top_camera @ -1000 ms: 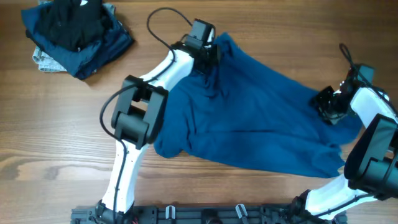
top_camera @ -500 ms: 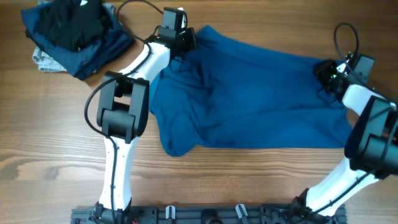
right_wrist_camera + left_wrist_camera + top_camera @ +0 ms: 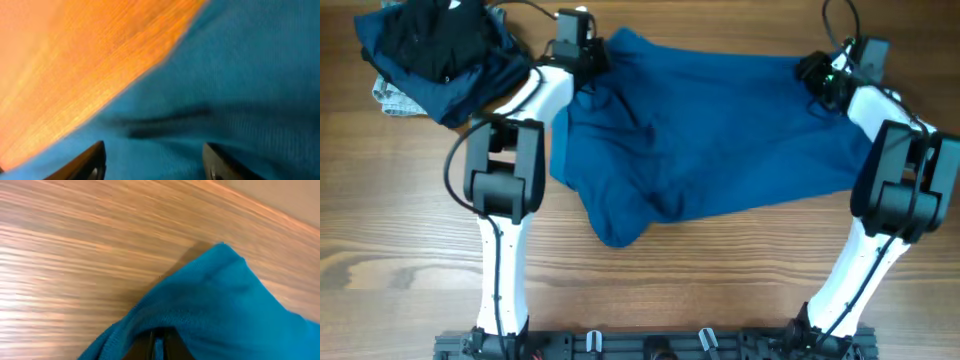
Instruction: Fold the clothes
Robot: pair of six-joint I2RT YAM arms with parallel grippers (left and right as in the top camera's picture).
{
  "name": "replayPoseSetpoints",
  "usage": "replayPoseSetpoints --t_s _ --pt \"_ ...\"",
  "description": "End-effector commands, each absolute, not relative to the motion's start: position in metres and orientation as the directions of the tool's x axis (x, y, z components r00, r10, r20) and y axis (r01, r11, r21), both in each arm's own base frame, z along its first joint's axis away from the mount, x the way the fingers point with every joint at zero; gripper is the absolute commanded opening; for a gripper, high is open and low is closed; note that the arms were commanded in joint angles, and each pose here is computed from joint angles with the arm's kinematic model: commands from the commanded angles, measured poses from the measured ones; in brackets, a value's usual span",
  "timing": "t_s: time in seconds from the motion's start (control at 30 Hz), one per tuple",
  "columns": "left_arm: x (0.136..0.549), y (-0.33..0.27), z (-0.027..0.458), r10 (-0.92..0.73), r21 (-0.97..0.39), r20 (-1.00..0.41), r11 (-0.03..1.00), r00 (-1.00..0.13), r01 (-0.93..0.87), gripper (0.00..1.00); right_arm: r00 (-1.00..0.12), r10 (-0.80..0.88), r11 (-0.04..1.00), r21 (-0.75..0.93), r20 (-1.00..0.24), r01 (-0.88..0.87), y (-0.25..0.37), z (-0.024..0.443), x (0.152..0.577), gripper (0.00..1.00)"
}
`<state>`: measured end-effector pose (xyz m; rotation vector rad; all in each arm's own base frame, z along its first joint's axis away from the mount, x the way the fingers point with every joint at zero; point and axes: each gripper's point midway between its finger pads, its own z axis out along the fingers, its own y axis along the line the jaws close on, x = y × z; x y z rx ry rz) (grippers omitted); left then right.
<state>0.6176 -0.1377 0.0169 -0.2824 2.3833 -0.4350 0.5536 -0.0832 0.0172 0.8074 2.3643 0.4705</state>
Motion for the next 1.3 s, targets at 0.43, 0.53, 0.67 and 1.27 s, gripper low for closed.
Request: replayPoseSetpoints --t_s 0.43,0.53,0.67,1.27 --pt "0.613 -0.092 0.172 -0.204 -0.238 -0.664 0.97 -0.719 -0.055 1.0 -0.669 0.557 0.822 0.209 -0.493 0.53 -0.122 0.171 0.512 0.96" --pt "0.574 -0.113 0.197 -0.196 -0.281 -0.594 0.959 -0.781 -0.027 1.0 -0.716 0.573 0.816 0.201 -0.398 0.542 -0.107 0.183 0.474 0.96" --pt "0.517 -0.13 0.198 -0.215 -0.298 -0.432 0.951 -0.876 -0.086 1.0 -0.792 0.577 0.816 0.185 -0.198 0.548 -0.082 0.172 0.426 0.97" --pt "0.337 -0.202 0.101 0.037 -0.144 0.191 0.99 -0.981 0.01 0.93 -0.76 0.65 0.746 0.188 0.002 0.639 -0.049 0.084 0.399 0.99"
